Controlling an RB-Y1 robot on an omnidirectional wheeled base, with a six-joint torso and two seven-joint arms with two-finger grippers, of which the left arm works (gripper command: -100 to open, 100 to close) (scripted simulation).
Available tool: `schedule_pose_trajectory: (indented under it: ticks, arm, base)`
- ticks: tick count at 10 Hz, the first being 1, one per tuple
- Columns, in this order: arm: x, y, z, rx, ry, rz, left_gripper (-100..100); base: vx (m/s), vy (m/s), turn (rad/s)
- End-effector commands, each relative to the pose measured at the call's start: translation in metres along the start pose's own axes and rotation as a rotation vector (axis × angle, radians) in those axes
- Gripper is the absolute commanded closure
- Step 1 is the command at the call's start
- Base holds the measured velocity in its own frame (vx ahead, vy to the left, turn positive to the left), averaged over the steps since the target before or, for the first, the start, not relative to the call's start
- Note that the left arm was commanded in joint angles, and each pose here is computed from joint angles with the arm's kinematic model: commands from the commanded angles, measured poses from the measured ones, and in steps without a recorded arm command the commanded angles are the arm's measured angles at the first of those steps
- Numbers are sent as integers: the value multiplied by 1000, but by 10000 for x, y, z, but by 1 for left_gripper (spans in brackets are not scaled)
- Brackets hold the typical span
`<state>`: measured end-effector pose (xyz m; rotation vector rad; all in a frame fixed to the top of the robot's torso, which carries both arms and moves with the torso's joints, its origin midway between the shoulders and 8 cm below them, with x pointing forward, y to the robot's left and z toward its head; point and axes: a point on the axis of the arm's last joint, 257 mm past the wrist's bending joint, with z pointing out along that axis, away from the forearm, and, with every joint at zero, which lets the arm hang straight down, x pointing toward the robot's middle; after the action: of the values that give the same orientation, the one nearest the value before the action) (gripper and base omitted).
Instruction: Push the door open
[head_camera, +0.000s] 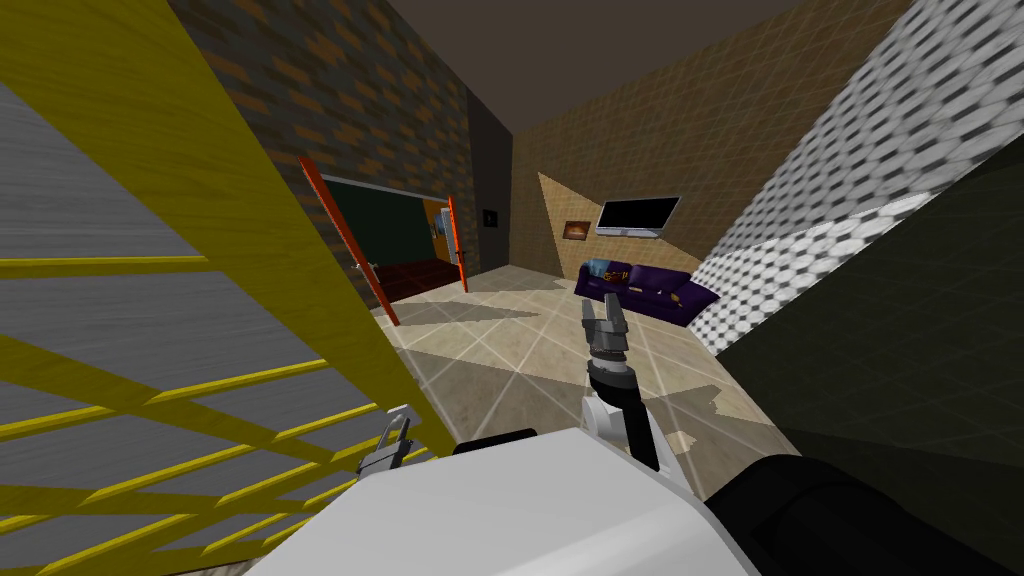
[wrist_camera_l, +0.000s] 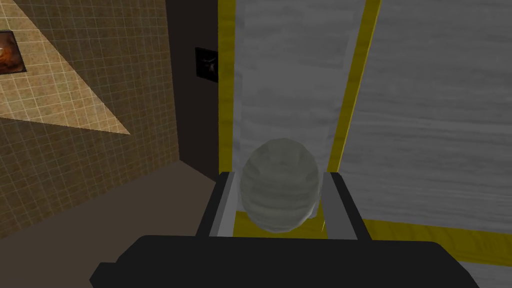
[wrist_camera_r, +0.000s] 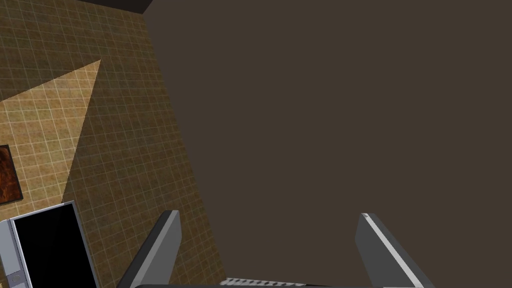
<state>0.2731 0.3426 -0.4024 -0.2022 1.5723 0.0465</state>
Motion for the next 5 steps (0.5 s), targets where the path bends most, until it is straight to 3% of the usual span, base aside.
schedule_pose_trajectory:
  ticks: [1,5]
  arm:
    - [-42,27,42,-4,-14,-54,100]
    - [-59,57,98,-13,-24,-166,100]
  base:
    - [2,5,-20]
    - [2,4,-12]
